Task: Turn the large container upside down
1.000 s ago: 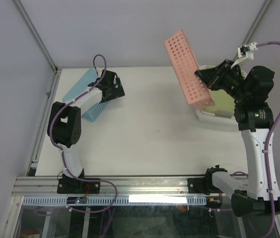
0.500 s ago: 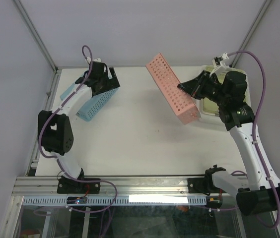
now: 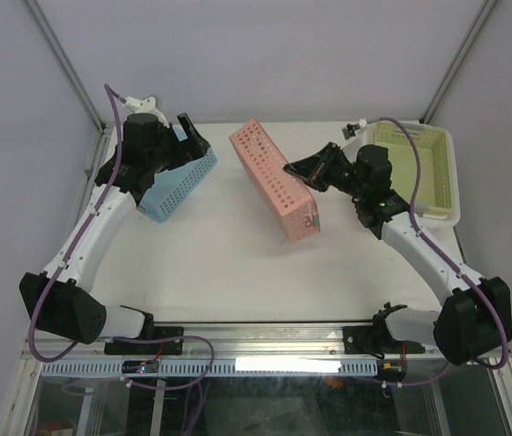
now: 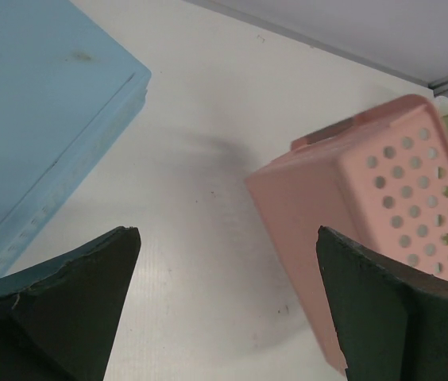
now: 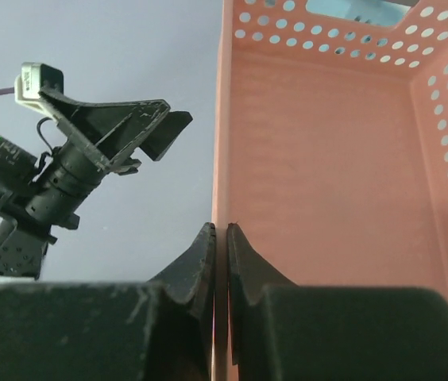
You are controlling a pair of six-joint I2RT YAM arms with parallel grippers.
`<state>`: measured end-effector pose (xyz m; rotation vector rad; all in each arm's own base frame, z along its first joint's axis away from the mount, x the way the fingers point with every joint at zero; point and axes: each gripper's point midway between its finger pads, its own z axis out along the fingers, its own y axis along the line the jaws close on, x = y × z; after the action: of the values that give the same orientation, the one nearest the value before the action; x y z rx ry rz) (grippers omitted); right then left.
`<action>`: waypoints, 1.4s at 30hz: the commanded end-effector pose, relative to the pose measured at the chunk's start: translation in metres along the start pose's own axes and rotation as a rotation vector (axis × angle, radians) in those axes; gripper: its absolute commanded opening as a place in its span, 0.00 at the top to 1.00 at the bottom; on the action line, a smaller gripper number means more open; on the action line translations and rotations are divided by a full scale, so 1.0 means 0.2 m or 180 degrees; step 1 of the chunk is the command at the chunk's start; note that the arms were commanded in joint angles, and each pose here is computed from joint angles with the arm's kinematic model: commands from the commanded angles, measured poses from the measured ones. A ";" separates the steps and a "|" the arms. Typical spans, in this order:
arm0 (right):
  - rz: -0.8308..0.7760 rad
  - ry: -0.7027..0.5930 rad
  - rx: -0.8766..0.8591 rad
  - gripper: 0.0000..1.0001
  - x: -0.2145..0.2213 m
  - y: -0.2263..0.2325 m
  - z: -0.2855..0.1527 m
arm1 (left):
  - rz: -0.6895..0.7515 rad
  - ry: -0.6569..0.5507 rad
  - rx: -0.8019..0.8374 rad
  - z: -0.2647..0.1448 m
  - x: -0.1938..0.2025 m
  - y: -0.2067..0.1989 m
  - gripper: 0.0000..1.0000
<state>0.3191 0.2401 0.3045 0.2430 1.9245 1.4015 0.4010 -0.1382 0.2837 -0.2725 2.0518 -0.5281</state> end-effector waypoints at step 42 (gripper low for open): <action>0.1838 -0.1401 0.1204 0.28 0.10 -0.69 0.14 | -0.0038 0.0096 0.0425 -0.17 0.05 -0.12 0.01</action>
<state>0.3552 0.2287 0.1504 1.3677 1.7615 1.3380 0.3654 -0.1443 0.2941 -0.2284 2.0652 -0.6217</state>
